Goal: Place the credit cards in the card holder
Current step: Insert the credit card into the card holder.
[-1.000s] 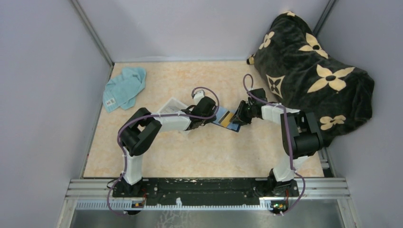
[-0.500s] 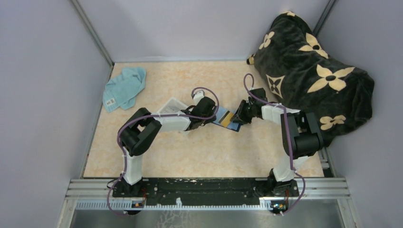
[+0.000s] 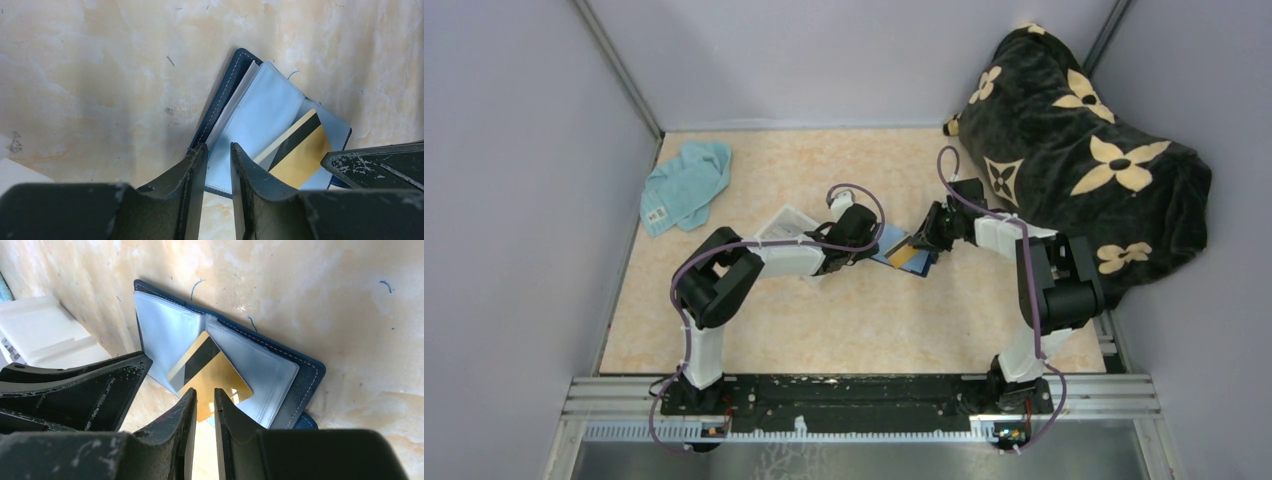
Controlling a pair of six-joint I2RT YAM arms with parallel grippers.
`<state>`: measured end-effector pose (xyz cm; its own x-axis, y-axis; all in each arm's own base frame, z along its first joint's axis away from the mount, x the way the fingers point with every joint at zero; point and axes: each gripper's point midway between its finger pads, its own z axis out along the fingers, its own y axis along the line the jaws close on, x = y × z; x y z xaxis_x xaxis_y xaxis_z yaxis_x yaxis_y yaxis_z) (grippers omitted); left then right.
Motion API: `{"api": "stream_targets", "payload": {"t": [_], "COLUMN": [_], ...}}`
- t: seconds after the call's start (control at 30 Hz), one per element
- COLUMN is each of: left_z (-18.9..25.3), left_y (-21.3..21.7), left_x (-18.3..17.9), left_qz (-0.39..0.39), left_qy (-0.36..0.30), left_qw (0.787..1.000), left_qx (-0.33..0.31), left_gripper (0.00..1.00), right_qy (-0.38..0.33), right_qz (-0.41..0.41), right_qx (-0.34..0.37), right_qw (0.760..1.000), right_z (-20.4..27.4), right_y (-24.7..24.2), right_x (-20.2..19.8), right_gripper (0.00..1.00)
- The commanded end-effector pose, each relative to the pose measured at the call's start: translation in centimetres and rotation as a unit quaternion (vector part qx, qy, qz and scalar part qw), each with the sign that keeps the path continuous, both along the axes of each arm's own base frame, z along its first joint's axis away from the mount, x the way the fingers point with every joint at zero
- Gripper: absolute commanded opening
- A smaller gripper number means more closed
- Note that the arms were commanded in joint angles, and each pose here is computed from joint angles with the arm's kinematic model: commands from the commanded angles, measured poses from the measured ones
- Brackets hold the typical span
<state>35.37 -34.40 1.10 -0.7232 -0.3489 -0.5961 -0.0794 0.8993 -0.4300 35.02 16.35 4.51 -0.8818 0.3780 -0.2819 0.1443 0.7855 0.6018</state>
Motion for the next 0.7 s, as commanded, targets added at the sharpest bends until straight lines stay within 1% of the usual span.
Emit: {"api": "stream_targets", "payload": {"t": [0.0, 0.2, 0.23, 0.37, 0.5, 0.67], "left_z": [-12.6, -12.7, -12.7, -12.8, -12.7, -12.8], "left_y": [15.1, 15.1, 15.1, 15.0, 15.0, 15.0], "left_x": [-10.1, -10.1, -10.1, -10.2, -10.2, -10.2], "left_qz": [0.002, 0.001, 0.001, 0.001, 0.001, 0.0], "left_qy": [0.211, 0.212, 0.212, 0.214, 0.213, 0.214], "left_qw": [0.935, 0.935, 0.935, 0.935, 0.936, 0.936], "left_qx": [0.285, 0.284, 0.284, 0.283, 0.282, 0.28], "left_gripper": [0.35, 0.35, 0.35, 0.35, 0.35, 0.35], "right_qy": [-0.04, -0.052, -0.072, -0.083, -0.079, -0.062], "right_qz": [-0.006, 0.012, 0.014, 0.017, 0.017, 0.016], "right_qx": [0.005, 0.003, 0.004, -0.01, -0.018, -0.028], "right_qw": [0.999, 0.999, 0.997, 0.996, 0.997, 0.998], "right_z": [2.3, 3.1, 4.8, 5.9, 6.1, 4.6], "right_y": [0.3, 0.7, 0.8, 0.5, 0.1, -0.3], "right_x": [2.2, 1.8, 1.8, 1.2, 0.3, -1.1], "right_gripper": [0.19, 0.19, 0.19, 0.19, 0.18, 0.13]}}
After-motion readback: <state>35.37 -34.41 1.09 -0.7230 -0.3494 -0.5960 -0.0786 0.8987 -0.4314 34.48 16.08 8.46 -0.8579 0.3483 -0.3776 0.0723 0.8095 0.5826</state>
